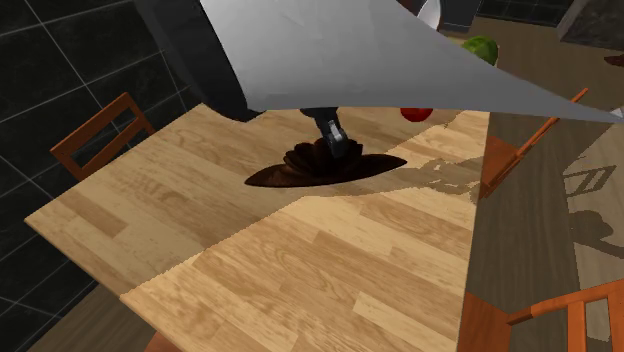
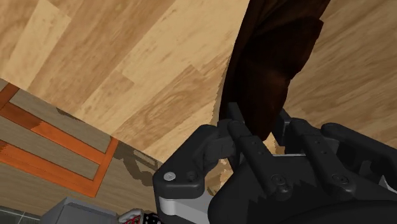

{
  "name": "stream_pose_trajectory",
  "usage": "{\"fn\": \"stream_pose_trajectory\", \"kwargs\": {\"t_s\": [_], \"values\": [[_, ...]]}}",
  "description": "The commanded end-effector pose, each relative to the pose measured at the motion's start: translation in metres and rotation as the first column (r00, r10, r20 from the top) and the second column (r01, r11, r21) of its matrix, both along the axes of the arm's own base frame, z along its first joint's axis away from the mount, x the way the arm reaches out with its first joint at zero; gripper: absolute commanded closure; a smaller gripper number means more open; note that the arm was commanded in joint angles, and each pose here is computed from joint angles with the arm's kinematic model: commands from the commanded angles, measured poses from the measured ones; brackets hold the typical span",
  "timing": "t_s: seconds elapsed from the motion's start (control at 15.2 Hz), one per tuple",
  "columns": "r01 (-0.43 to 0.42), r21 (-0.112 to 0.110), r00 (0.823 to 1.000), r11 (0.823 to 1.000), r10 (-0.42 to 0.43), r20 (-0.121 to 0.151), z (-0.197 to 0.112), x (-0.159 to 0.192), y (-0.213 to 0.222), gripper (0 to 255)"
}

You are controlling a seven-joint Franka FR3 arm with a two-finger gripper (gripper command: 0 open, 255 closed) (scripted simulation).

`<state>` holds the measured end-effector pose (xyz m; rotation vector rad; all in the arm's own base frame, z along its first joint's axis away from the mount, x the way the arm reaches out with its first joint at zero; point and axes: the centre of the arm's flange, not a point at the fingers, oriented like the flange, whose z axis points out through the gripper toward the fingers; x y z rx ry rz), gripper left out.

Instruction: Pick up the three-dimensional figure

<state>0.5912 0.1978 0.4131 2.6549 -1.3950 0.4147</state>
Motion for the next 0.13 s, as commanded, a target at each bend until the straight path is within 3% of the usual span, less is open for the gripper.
{"fn": "stream_pose_trajectory", "kwargs": {"t_s": [0.0, 0.07], "values": [[0.000, 0.000, 1.000, 1.000, 0.000, 0.001, 0.0068, -0.0009, -0.0001, 255], [0.000, 0.000, 1.000, 1.000, 0.000, 0.001, 0.0068, -0.0009, -0.0001, 255]]}}
